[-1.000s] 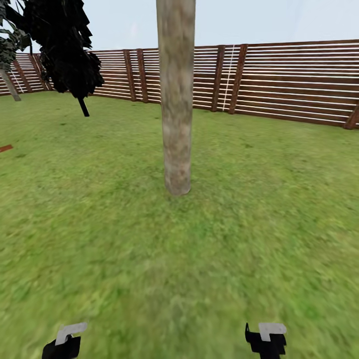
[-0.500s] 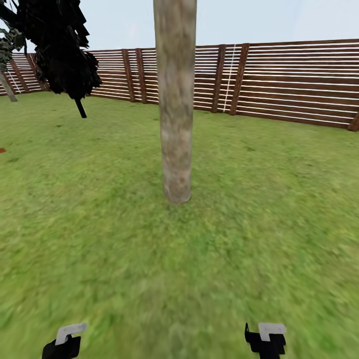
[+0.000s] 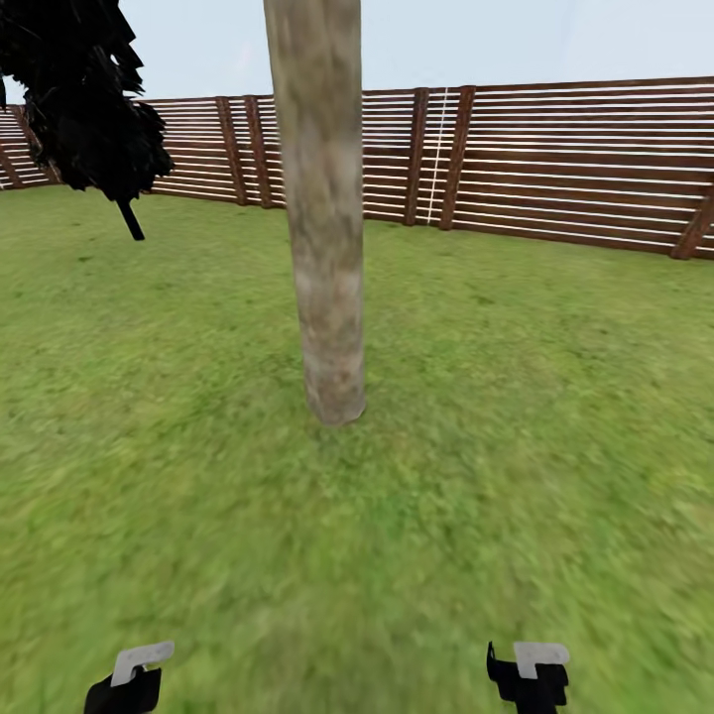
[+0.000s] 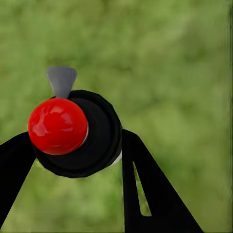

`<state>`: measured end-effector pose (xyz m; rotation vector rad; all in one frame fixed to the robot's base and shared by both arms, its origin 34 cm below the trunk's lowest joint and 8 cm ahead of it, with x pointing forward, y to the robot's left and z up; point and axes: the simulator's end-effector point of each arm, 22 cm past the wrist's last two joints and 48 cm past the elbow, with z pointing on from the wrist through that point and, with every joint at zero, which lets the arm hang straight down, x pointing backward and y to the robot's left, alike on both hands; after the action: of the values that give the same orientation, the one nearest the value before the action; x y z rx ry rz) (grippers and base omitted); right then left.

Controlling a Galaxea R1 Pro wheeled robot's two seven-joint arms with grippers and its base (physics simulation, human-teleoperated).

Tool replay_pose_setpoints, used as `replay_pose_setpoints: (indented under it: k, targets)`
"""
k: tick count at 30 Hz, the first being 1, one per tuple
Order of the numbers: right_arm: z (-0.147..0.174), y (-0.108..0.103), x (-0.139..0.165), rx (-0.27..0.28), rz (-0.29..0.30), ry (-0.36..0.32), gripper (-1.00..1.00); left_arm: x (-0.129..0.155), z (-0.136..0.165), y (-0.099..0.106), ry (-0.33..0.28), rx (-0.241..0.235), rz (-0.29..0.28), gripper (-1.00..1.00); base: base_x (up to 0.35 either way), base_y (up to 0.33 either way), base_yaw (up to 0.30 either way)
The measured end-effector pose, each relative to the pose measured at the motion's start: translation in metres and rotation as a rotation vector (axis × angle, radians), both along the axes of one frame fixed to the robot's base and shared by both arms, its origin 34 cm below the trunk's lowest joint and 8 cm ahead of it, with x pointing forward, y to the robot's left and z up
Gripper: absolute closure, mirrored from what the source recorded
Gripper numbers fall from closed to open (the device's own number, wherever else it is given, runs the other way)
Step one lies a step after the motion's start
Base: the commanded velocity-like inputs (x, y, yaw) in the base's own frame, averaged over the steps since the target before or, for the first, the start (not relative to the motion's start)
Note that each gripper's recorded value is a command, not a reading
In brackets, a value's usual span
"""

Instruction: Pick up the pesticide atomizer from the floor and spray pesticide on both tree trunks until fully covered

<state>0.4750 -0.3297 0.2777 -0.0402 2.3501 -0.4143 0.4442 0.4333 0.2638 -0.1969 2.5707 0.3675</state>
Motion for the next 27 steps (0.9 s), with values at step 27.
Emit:
replay_pose_setpoints:
  k: [27]
  targets:
    - [0.001,-0.005,0.001,-0.004,-0.012,-0.004,-1.0,0.013,0.004,-0.007,-0.023,-0.008,-0.028,1.0,0.242,-0.103,0.0]
